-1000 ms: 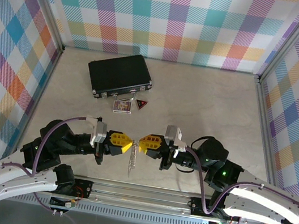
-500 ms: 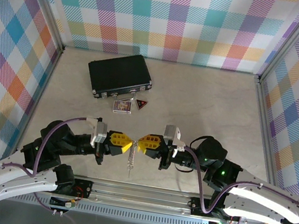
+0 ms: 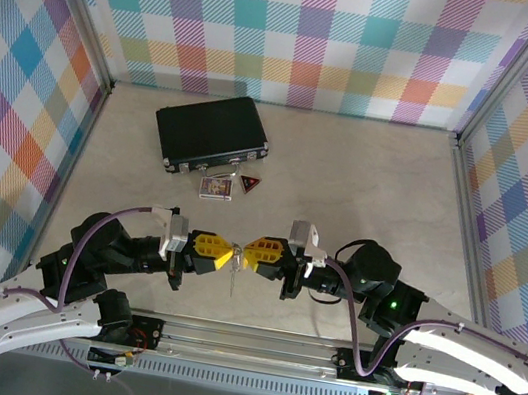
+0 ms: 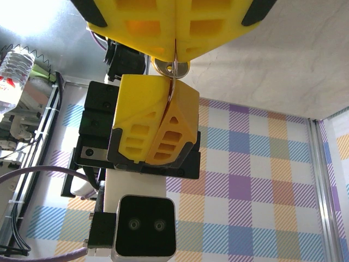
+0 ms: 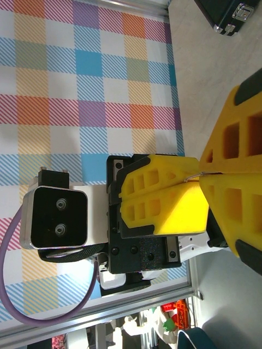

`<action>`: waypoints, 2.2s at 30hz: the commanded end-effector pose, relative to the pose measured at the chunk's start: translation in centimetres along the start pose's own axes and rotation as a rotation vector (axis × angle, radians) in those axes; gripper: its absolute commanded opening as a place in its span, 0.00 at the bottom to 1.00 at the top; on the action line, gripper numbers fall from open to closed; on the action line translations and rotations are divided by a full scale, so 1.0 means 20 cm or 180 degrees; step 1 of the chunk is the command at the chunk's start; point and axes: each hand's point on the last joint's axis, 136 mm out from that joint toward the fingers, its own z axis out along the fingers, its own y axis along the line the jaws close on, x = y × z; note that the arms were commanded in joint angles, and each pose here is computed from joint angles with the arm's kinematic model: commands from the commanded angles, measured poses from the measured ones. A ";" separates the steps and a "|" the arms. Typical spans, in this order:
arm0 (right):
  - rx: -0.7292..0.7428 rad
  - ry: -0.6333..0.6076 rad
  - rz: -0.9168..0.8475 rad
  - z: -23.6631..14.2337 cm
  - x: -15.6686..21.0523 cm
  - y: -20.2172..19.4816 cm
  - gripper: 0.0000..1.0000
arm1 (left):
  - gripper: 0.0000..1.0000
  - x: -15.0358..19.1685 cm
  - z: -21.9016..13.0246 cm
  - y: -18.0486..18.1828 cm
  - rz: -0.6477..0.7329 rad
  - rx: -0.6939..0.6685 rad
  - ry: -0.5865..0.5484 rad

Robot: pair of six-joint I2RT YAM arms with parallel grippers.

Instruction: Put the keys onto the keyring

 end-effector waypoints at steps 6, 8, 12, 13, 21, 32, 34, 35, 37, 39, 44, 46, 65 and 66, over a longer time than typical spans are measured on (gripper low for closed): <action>-0.0115 -0.0158 -0.0003 0.00 -0.08 0.04 0.00 | 0.00 -0.09 -0.02 -0.01 0.0037 0.0005 -0.0208; -0.0108 -0.0162 -0.0004 0.00 -0.08 0.04 0.00 | 0.00 -0.09 -0.02 -0.01 0.0039 0.0005 -0.0208; -0.0092 -0.0153 0.0003 0.00 -0.07 0.03 0.00 | 0.00 -0.08 -0.02 -0.01 0.0031 0.0007 -0.0207; -0.0089 -0.0143 0.0006 0.01 -0.07 0.03 0.00 | 0.00 -0.08 -0.02 -0.01 0.0034 0.0013 -0.0205; -0.0091 -0.0136 -0.0007 0.02 -0.06 0.03 0.00 | 0.00 -0.08 -0.03 -0.01 0.0031 0.0015 -0.0210; -0.0100 -0.0216 -0.0040 0.00 -0.08 0.03 0.00 | 0.00 -0.08 -0.03 -0.01 0.0024 0.0007 -0.0219; -0.0106 -0.0208 -0.0040 0.00 -0.07 0.04 0.00 | 0.00 -0.08 -0.03 -0.01 0.0028 0.0007 -0.0221; -0.0104 -0.0210 -0.0049 0.01 -0.08 0.03 0.00 | 0.00 -0.08 -0.03 -0.01 0.0028 0.0007 -0.0220; -0.0113 -0.0205 -0.0045 0.01 -0.07 0.04 0.00 | 0.00 -0.08 -0.03 -0.01 0.0026 0.0003 -0.0217; -0.0110 -0.0199 -0.0043 0.01 -0.07 0.03 0.00 | 0.00 -0.08 -0.03 -0.01 0.0026 0.0002 -0.0217; -0.0100 -0.0192 -0.0032 0.02 -0.06 0.03 0.00 | 0.00 -0.07 -0.03 -0.01 0.0022 0.0006 -0.0221; -0.0098 -0.0194 -0.0028 0.02 -0.06 0.03 0.00 | 0.00 -0.08 -0.03 -0.01 0.0018 0.0015 -0.0223; -0.0265 -0.0178 -0.0041 0.04 -0.06 0.07 0.00 | 0.00 -0.08 -0.04 -0.01 0.0019 0.0013 -0.0230; -0.0278 -0.0158 -0.0040 0.04 -0.05 0.07 0.00 | 0.00 -0.08 -0.04 -0.01 0.0021 0.0013 -0.0230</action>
